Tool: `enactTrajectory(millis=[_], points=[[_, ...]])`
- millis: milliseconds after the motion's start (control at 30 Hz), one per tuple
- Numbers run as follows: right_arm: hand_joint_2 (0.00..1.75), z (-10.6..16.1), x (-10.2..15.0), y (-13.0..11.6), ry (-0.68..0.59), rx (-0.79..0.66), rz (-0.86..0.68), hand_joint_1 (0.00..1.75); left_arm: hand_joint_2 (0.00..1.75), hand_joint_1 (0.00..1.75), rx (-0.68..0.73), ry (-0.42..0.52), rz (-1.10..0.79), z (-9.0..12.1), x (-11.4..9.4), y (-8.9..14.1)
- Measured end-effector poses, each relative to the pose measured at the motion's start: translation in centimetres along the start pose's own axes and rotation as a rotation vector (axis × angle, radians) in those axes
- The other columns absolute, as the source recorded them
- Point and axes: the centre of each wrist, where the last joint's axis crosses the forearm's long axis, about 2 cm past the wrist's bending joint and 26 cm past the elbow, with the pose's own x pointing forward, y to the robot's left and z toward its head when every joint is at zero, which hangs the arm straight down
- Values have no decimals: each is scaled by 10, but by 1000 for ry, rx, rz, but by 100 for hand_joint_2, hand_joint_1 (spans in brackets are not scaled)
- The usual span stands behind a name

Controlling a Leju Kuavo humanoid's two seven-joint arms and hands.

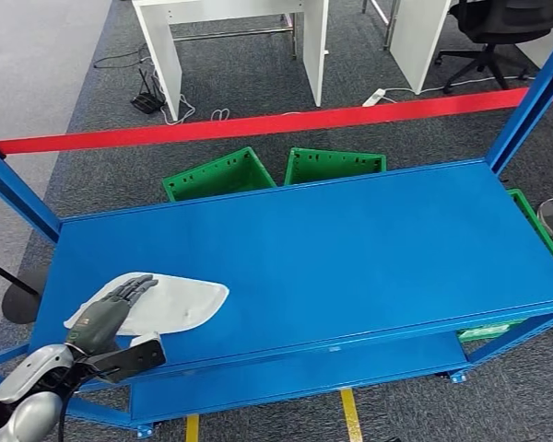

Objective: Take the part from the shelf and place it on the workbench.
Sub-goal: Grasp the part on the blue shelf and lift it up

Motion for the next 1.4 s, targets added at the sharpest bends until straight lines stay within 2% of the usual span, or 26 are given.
enactTrajectory(millis=[500,533,633,667,1067,1400], points=[[0,0,-1,0,4,0,25,0,175,2,-33,-3,-11,2,-2,-4],[0,0,-2,0,4,1,26,0,175,24,-33,-2,-11,3,-3,-5],[0,0,-3,-1,6,1,30,0,175,153,-38,8,-14,3,-4,-6],[0,0,-2,-1,9,-1,32,0,175,175,-39,14,-15,3,-4,-6],[0,-1,-1,-2,18,-14,60,0,175,175,-24,61,-38,4,-2,-8],[0,2,-6,0,19,-13,65,0,175,175,17,58,-37,5,-4,-7]])
